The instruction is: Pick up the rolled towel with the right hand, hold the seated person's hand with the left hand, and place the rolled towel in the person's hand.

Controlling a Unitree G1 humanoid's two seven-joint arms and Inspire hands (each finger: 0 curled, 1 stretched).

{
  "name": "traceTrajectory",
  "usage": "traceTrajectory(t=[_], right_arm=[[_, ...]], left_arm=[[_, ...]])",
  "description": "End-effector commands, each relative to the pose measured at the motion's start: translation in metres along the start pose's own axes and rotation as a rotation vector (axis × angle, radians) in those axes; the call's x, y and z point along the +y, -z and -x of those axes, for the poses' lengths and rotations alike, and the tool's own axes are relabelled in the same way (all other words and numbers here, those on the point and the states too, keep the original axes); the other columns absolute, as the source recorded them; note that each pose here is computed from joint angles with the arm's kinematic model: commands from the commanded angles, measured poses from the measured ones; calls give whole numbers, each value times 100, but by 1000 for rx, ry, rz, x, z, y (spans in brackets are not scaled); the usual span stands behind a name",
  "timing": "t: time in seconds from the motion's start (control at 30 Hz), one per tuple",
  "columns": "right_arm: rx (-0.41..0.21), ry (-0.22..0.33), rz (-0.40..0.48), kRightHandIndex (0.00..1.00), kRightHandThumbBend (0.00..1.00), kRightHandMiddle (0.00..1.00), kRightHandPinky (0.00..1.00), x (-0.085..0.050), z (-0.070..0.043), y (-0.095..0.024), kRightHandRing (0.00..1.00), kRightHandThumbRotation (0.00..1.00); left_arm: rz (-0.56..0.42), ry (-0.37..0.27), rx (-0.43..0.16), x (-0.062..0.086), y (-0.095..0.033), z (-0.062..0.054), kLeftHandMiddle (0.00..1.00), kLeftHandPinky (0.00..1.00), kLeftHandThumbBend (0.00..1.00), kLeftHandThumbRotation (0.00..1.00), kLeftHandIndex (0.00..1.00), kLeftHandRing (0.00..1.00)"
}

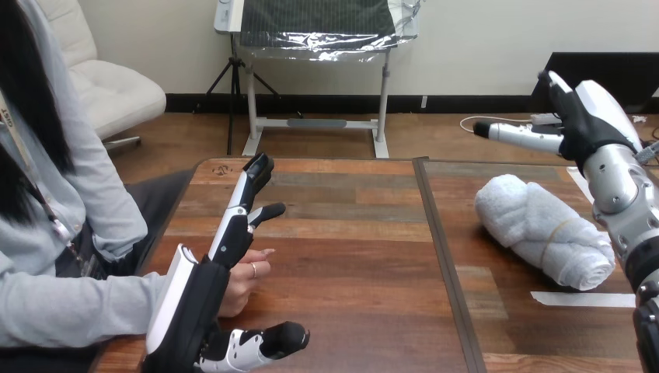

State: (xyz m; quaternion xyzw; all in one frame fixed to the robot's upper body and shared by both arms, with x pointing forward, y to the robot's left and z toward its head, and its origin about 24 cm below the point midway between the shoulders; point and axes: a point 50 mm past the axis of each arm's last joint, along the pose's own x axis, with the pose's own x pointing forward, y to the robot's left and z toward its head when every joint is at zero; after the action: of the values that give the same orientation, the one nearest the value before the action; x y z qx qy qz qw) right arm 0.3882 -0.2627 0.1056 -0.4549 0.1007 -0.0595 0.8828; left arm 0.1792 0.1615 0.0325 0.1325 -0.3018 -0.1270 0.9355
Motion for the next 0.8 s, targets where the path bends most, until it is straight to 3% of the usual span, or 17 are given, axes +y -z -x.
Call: traceTrajectory(t=[0.0, 0.23, 0.53, 0.77], right_arm=[[-16, 58, 53, 98, 100, 99, 85, -31, -8, -23, 100, 62], [62, 21, 116, 98, 100, 98, 87, -25, -7, -13, 99, 64], [123, -24, 127, 98, 100, 98, 88, -17, -6, -5, 99, 61], [161, -67, 196, 98, 100, 99, 88, -8, -3, 4, 100, 63]], left_arm=[[-13, -31, -68, 4, -9, -11, 100, 85, 100, 82, 100, 98], [-9, -31, -79, 4, -12, -9, 100, 86, 100, 81, 100, 99], [0, -26, -86, 3, -15, -7, 100, 88, 100, 79, 100, 100], [-15, -29, -94, 4, -19, -6, 100, 88, 100, 79, 100, 100]])
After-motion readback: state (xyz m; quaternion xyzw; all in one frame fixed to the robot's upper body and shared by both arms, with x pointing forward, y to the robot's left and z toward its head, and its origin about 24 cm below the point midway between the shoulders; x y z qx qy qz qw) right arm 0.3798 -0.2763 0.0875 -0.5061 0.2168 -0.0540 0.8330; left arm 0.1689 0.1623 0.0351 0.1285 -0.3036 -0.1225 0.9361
